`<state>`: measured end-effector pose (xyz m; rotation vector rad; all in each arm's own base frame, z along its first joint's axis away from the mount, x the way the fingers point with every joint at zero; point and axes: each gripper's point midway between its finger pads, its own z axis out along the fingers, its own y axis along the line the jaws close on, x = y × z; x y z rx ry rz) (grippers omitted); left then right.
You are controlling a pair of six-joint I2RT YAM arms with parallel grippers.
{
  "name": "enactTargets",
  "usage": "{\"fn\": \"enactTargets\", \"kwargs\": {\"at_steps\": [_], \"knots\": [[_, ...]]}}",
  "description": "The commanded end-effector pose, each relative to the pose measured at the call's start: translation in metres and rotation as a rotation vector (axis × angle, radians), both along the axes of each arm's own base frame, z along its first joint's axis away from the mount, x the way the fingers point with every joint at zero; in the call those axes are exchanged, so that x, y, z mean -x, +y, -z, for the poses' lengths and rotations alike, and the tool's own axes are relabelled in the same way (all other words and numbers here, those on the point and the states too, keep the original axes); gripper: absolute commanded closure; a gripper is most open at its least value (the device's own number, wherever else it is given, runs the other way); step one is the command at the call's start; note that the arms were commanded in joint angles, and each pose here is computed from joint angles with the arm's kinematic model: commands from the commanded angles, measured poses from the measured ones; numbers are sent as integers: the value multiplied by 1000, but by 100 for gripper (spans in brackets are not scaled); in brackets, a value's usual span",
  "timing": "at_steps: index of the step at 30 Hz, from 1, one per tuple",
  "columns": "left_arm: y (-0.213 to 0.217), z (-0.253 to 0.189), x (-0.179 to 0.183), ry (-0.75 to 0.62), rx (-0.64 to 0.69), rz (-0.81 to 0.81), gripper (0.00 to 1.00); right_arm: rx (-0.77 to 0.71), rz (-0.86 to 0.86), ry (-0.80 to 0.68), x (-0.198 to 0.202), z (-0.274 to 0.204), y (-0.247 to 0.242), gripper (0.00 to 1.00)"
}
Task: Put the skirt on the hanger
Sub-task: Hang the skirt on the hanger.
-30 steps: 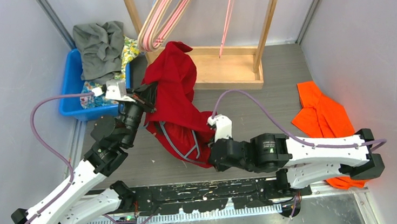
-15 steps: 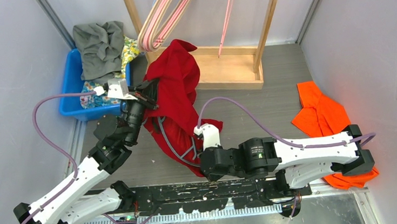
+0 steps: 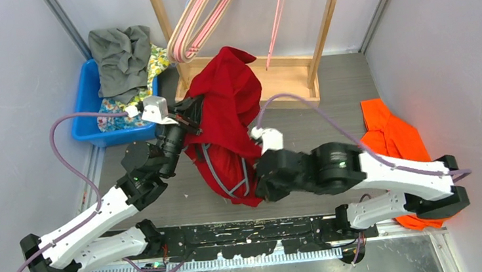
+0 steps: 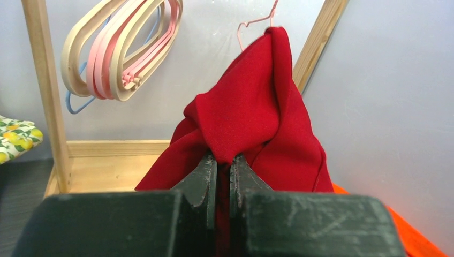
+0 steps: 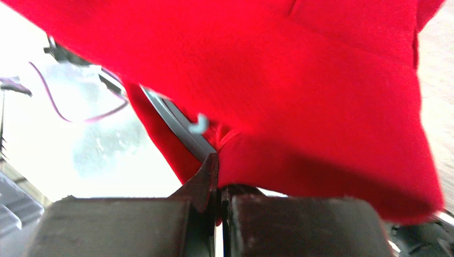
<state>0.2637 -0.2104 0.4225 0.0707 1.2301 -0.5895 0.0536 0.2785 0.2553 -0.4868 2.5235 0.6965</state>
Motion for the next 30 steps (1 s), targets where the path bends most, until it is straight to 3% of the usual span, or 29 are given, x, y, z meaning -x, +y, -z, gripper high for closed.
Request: {"fn": "enactTargets", "kwargs": {"at_steps": [1,5,8,12,17,23,30], "knots": [[11,-59,8,-100,227,-7,100,-84,128,-160,-28,-80,-66,99],[-4,-45,-1,-17,267,-50,100,-140,199,-232,-38,-124,-102,99],[-21,-26,1,15,270,-61,100,-113,202,-241,-39,-123,-108,99],[-24,15,-2,94,215,-150,100,-14,160,-201,-35,-84,-89,99],[-10,99,-1,313,65,-245,100,115,139,-193,-39,-25,-68,99],[21,211,21,517,-69,-292,100,65,86,-47,-25,61,-17,99],[44,285,51,608,-190,-334,100,37,-14,123,7,130,35,99]]}}
